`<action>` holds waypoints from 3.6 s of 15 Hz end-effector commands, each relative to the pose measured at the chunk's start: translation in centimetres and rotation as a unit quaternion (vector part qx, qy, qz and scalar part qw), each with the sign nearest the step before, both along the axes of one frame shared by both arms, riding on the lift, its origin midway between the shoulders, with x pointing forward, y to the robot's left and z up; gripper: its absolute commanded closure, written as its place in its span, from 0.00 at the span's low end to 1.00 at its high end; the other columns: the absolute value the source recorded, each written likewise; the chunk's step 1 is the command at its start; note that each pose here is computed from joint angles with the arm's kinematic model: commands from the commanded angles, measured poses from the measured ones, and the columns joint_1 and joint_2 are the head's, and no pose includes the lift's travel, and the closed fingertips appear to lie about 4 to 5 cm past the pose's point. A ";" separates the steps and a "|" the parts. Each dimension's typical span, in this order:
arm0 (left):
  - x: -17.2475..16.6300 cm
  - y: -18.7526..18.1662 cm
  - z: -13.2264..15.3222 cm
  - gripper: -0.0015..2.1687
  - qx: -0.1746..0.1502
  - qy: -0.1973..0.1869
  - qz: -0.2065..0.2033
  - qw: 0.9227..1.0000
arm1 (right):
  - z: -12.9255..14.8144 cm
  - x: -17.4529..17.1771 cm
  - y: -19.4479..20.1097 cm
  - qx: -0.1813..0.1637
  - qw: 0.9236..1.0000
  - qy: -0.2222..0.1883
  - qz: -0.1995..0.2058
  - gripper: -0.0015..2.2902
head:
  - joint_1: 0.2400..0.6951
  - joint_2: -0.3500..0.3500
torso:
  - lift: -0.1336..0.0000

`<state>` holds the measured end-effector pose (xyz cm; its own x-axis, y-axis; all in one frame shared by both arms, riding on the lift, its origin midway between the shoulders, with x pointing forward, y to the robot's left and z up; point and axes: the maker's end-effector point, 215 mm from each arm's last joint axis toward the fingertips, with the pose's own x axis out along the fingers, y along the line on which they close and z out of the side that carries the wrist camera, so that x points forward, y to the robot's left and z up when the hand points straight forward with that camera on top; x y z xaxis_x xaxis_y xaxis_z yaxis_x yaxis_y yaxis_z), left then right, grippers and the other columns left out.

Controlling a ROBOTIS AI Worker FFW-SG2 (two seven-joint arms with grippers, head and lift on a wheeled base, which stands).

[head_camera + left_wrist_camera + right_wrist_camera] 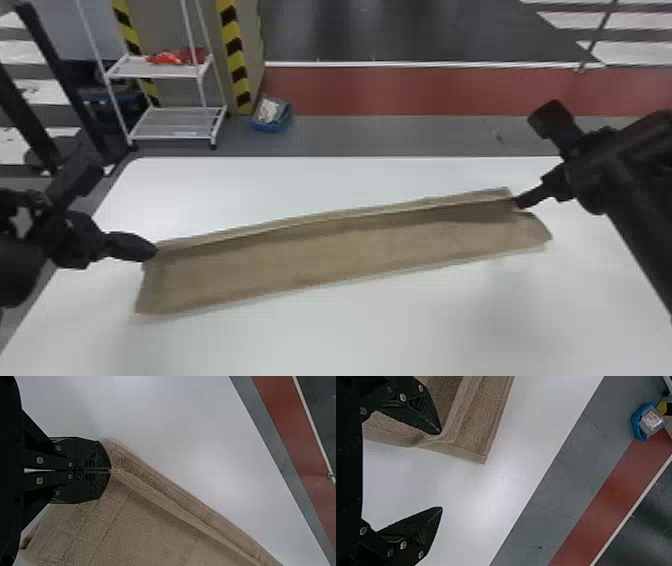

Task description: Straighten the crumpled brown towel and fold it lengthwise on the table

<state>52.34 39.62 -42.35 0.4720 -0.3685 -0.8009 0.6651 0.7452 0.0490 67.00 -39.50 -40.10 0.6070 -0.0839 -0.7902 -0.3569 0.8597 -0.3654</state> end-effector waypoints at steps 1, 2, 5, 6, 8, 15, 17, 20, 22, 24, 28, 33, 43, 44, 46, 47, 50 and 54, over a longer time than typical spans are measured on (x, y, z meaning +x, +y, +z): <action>-0.1 -0.1 -0.1 0.65 0.000 0.001 0.000 1.000 | 0.2 0.2 -0.5 -0.012 1.000 -0.008 -0.006 0.04 | 1.00 0.51 | 0.07; 0.0 -0.1 -0.1 0.65 0.000 0.000 -0.002 1.000 | 0.4 0.4 -0.7 -0.017 1.000 -0.011 -0.008 0.04 | 1.00 0.50 | 0.07; 0.1 -0.1 0.1 0.65 0.003 -0.004 -0.006 1.000 | 0.8 1.2 -1.2 -0.059 0.998 -0.032 -0.008 0.04 | 1.00 0.49 | 0.07; 0.1 -0.1 0.1 0.65 0.003 -0.004 -0.006 1.000 | 1.0 1.4 -1.1 -0.066 0.997 -0.037 -0.005 0.04 | 1.00 0.48 | 0.07; 0.2 -0.2 0.2 0.65 0.004 -0.005 -0.008 1.000 | 1.0 2.0 -0.5 -0.103 0.993 -0.049 0.026 0.04 | 1.00 0.48 | 0.07; 0.5 -0.2 0.0 0.65 0.008 -0.007 -0.010 1.000 | 2.7 3.3 -1.7 -0.285 0.952 -0.082 0.076 0.04 | 1.00 0.48 | 0.07; 0.5 -0.2 -0.1 0.65 0.008 -0.007 -0.011 1.000 | 2.9 3.4 -1.8 -0.291 0.950 -0.087 0.073 0.04 | 1.00 0.48 | 0.07; 1.1 -0.1 0.1 0.65 0.015 -0.016 -0.023 1.000 | 3.4 3.2 -1.6 -0.271 0.956 -0.100 0.057 0.04 | 1.00 0.48 | 0.07; 1.6 -0.1 0.3 0.41 0.021 -0.033 -0.025 0.999 | 2.9 2.7 -1.7 -0.258 0.960 -0.095 0.051 0.04 | 1.00 0.48 | 0.07; 2.5 1.0 0.3 0.01 0.045 -0.064 -0.012 0.997 | 2.6 2.3 -1.9 -0.255 0.962 -0.089 0.044 0.04 | 1.00 0.48 | 0.07; 2.4 1.3 0.9 0.01 0.045 -0.074 -0.013 0.996 | 1.8 1.0 -2.8 -0.229 0.969 -0.084 0.025 0.04 | 1.00 0.49 | 0.07; 2.4 1.6 0.8 0.01 0.047 -0.077 -0.005 0.996 | 0.6 0.4 -2.8 -0.224 0.971 -0.079 0.030 0.04 | 1.00 0.48 | 0.07; 1.8 2.1 1.6 0.02 0.032 -0.081 0.008 0.996 | 0.7 -0.1 -3.4 -0.184 0.980 -0.072 0.008 0.04 | 1.00 0.48 | 0.07; 1.7 2.2 1.5 0.02 0.032 -0.081 0.009 0.996 | 0.8 -0.1 -3.6 -0.185 0.980 -0.072 0.006 0.04 | 1.00 0.48 | 0.07; 1.4 2.1 1.4 0.02 0.032 -0.080 0.007 0.996 | 0.9 -0.3 -3.8 -0.183 0.981 -0.068 0.004 0.04 | 1.00 0.48 | 0.07; 1.2 2.3 1.3 0.02 0.032 -0.078 0.008 0.996 | 0.8 -0.3 -3.8 -0.182 0.981 -0.067 0.005 0.04 | 1.00 0.48 | 0.07; 0.7 2.4 1.4 0.02 0.032 -0.078 0.007 0.996 | 0.6 -0.5 -3.7 -0.184 0.981 -0.063 0.003 0.04 | 1.00 0.48 | 0.07; 0.4 2.6 1.7 0.02 0.029 -0.079 0.007 0.996 | 0.6 -0.8 -3.7 -0.181 0.982 -0.058 -0.004 0.04 | 1.00 0.48 | 0.07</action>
<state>52.86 42.11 -40.75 0.5977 -0.3157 -0.7370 0.6361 0.7463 0.1962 66.36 -43.10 -39.47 0.6938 -0.3468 -0.6311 -0.2928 0.6648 -0.6872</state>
